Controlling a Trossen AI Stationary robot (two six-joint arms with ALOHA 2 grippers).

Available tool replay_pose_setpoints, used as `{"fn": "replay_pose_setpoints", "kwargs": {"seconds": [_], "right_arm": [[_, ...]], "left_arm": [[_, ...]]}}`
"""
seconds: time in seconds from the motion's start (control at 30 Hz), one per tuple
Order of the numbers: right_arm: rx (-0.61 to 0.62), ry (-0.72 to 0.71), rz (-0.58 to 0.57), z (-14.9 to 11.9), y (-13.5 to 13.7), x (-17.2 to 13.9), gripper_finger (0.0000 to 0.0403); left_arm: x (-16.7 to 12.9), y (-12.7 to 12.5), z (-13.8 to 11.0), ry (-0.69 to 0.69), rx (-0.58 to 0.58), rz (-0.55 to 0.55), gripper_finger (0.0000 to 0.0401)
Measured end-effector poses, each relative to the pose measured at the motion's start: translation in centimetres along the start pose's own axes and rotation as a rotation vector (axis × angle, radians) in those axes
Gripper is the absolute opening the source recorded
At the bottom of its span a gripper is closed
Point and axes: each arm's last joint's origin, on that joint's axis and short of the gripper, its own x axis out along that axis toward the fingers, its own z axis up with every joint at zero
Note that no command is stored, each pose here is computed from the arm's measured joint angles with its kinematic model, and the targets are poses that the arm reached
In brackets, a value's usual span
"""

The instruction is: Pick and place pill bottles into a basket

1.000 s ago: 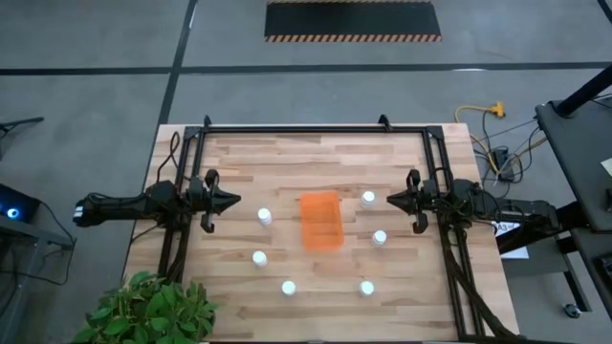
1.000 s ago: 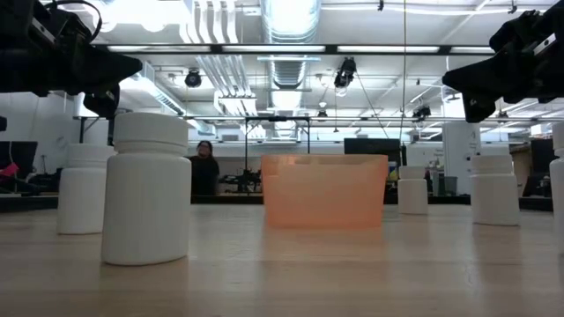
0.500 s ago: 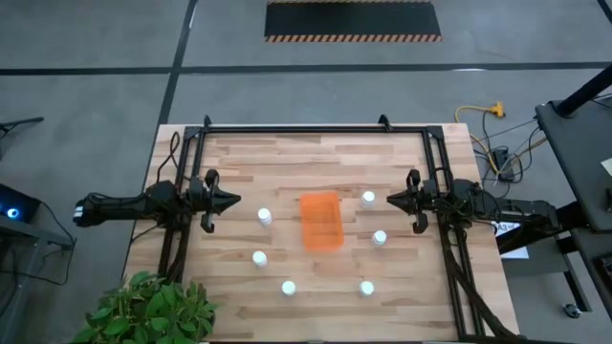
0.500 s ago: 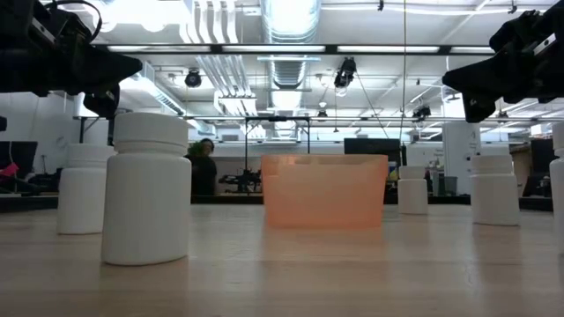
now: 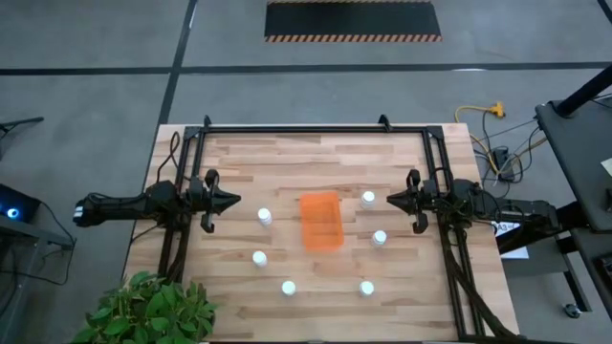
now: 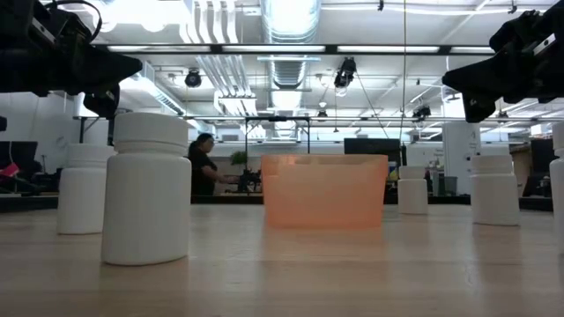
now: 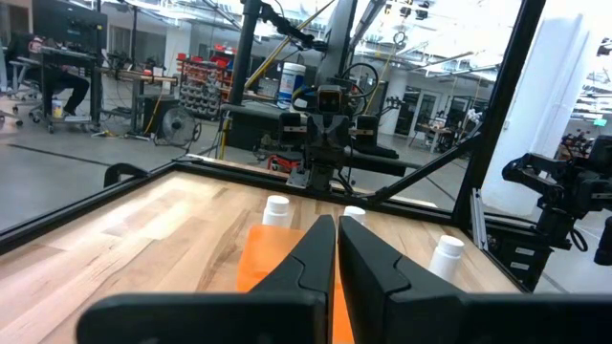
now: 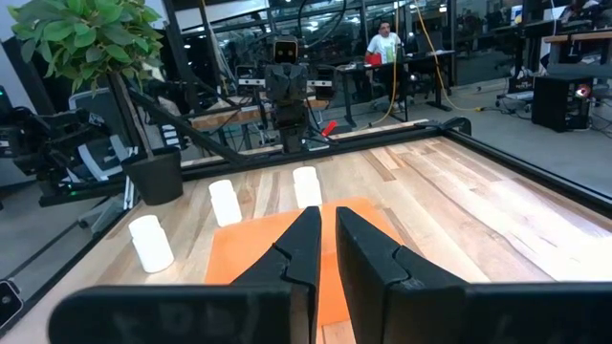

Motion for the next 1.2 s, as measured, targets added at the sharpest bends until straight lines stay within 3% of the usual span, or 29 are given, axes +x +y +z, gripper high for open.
{"fn": "replay_pose_setpoints", "kwargs": {"seconds": [1.03,1.2], "right_arm": [[0.0,-0.001,0.001,0.01,0.01,0.0,0.0028],[-0.034,-0.063,0.007,0.6,0.12,-0.02,0.0028]], "left_arm": [[0.0,0.0,0.0,0.0,0.0,0.0,0.0],[0.0,0.0,0.01,0.0,0.0,0.0,0.0]]}}
